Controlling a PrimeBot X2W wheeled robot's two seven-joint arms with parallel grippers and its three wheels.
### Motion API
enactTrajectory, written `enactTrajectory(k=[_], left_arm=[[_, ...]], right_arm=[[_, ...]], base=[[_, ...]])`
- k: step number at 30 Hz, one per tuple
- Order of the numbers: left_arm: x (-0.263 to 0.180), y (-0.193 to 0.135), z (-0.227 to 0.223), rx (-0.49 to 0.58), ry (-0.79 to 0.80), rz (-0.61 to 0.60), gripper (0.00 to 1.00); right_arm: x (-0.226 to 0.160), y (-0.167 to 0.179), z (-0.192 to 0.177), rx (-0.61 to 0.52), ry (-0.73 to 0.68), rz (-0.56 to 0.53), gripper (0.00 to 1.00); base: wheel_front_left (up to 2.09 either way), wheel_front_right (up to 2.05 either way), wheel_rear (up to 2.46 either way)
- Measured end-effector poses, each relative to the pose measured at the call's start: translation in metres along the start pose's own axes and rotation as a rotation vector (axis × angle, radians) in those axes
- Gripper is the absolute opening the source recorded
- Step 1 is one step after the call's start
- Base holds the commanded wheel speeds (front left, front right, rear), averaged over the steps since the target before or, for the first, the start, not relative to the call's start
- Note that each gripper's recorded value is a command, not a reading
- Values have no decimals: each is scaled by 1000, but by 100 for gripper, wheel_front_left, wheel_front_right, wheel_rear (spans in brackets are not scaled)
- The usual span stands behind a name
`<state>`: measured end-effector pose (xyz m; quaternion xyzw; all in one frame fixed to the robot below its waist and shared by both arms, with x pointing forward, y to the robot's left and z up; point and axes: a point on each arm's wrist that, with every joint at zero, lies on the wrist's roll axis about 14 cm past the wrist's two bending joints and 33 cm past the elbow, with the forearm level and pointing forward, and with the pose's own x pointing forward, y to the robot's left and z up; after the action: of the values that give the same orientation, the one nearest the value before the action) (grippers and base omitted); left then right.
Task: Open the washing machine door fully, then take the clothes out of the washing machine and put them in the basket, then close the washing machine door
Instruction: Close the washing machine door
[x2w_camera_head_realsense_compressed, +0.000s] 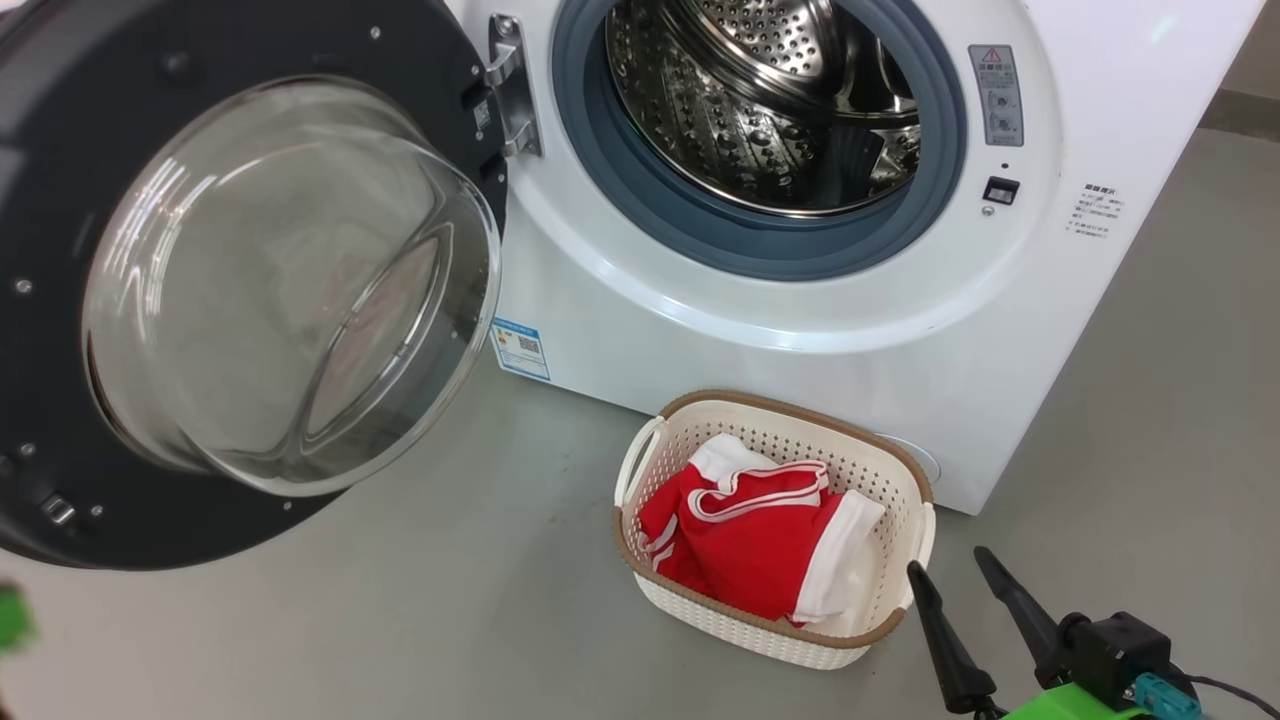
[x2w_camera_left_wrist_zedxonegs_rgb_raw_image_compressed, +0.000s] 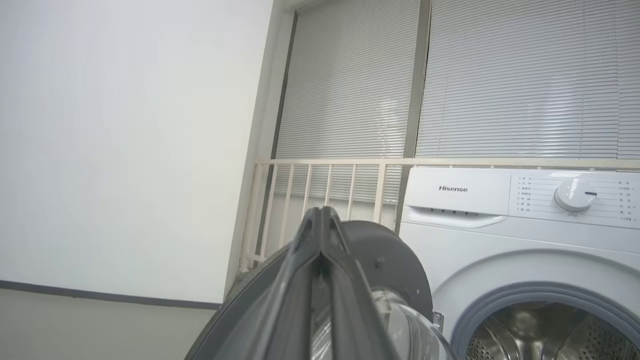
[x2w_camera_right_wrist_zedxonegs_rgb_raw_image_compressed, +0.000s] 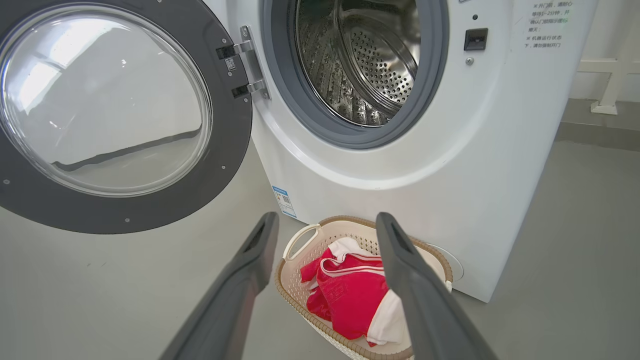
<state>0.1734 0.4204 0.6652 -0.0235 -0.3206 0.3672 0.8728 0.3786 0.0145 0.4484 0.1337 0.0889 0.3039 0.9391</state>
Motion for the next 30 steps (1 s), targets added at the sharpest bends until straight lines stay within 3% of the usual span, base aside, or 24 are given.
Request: enactTrajectory(k=[6, 11, 18, 30], left_arm=[[71, 9, 47, 18, -165, -35, 0], [112, 24, 51, -15, -164, 2, 0], [140, 70, -13, -211, 87, 189, 0], [130, 76, -99, -377, 562, 296, 0]], right_arm=[[1, -10, 5, 4, -19, -29, 100], [-3, -20, -1, 17, -8, -62, 100], [-3, -26, -6, 33, 0, -82, 100], [-1, -38, -14, 46, 17, -109, 100]], base=[[0, 0, 0], [0, 0, 0], [0, 0, 0], [0, 0, 0]])
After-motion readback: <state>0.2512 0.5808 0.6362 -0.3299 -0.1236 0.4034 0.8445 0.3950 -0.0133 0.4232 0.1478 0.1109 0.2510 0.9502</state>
